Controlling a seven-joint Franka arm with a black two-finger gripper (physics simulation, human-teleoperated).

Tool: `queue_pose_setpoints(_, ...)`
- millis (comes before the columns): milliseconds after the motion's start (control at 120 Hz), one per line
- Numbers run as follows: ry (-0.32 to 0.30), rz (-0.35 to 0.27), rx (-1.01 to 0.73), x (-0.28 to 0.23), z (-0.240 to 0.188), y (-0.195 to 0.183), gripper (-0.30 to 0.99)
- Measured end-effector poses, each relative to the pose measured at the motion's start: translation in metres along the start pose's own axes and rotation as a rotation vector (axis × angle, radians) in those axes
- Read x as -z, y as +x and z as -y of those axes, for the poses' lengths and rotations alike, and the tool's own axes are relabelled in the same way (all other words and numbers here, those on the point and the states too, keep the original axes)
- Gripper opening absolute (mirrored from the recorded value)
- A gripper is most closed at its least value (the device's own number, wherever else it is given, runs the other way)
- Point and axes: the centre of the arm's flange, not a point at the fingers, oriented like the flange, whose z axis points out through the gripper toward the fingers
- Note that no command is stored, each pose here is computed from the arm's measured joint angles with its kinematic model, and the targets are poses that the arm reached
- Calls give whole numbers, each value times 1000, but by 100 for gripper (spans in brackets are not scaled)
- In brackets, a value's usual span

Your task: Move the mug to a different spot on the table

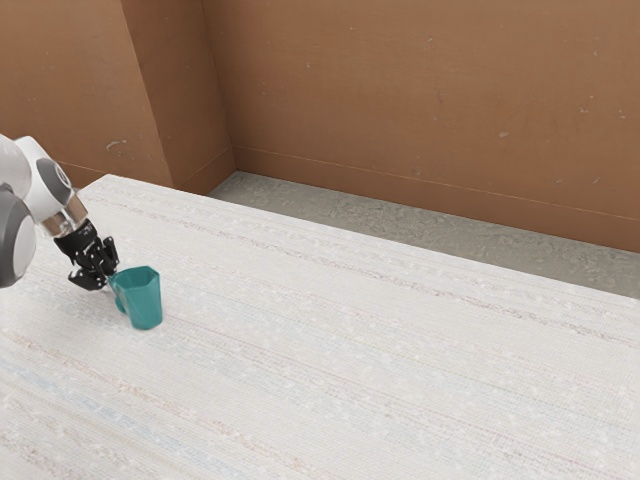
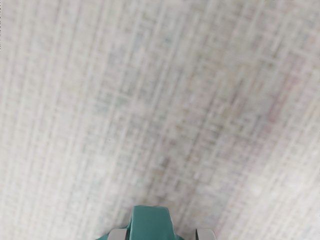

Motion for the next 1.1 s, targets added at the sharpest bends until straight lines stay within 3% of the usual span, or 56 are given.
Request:
queue_pose_setpoints(308, -41, -7, -40, 26, -12, -15, 4)
queue_pose_setpoints(508, -56, 37, -119, 44, -12, -59, 1)
queue_pose_setpoints(783, 21, 81, -235, 11, -1, -132, 0)
queue_pose_setpoints(1100, 97, 90, -337, -35, 11, -203, 0)
